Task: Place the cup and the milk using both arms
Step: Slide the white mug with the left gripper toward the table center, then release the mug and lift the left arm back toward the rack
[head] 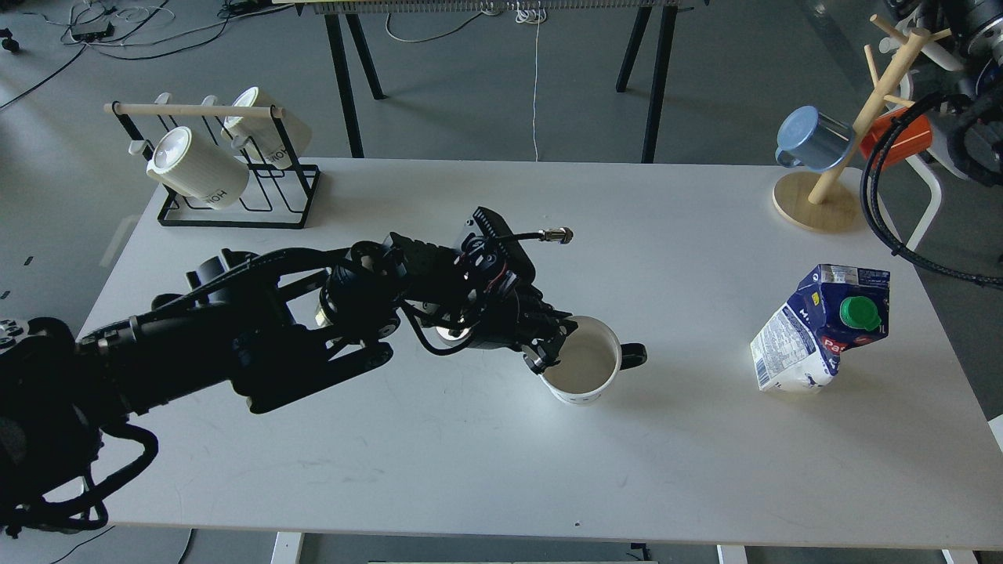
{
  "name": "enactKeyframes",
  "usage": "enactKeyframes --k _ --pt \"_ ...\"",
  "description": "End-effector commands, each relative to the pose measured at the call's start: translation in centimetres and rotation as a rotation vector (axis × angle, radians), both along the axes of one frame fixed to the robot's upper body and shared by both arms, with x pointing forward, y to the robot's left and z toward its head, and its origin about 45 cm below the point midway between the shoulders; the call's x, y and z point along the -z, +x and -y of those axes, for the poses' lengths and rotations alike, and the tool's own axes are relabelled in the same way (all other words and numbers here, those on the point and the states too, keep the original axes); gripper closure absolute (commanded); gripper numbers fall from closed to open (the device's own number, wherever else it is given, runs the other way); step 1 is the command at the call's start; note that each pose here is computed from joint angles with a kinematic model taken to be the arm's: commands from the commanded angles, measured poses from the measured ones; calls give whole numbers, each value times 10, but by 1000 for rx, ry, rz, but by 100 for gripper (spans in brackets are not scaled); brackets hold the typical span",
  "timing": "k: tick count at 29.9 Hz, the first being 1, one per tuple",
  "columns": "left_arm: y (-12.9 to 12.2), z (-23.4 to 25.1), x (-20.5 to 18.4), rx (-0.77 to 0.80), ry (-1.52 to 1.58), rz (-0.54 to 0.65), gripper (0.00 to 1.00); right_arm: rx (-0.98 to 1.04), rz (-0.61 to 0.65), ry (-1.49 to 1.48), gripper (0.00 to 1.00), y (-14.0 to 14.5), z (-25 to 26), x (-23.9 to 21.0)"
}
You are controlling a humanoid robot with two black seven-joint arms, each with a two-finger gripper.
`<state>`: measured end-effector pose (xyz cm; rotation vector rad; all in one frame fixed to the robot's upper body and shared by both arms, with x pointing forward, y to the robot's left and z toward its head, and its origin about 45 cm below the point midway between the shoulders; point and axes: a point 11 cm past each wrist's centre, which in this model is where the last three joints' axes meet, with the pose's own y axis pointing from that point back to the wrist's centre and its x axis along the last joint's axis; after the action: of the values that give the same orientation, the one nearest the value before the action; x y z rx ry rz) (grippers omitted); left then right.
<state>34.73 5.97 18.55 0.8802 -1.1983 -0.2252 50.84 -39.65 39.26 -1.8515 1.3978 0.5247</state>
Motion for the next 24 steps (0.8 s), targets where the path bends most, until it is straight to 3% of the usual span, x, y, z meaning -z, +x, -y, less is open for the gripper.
enactKeyframes --k 1,7,11,19,24 --pt "0 0 0 -4 -5 -3 85 6 2 -4 1 -1 4 -2" --pt "2 -6 -2 -13 -12 -8 64 -14 7 -6 1 -3 -1 -1" --pt "5 -10 -12 -5 -61 -34 26 -31 11 -23 1 -10 1 -1" --pt "32 -33 -80 -81 -415 -164 19 -31 12 -80 1 -49 36 0" --pt "75 -69 -114 -342 -811 -348 5 -22 -57 -35 1 -90 58 40"
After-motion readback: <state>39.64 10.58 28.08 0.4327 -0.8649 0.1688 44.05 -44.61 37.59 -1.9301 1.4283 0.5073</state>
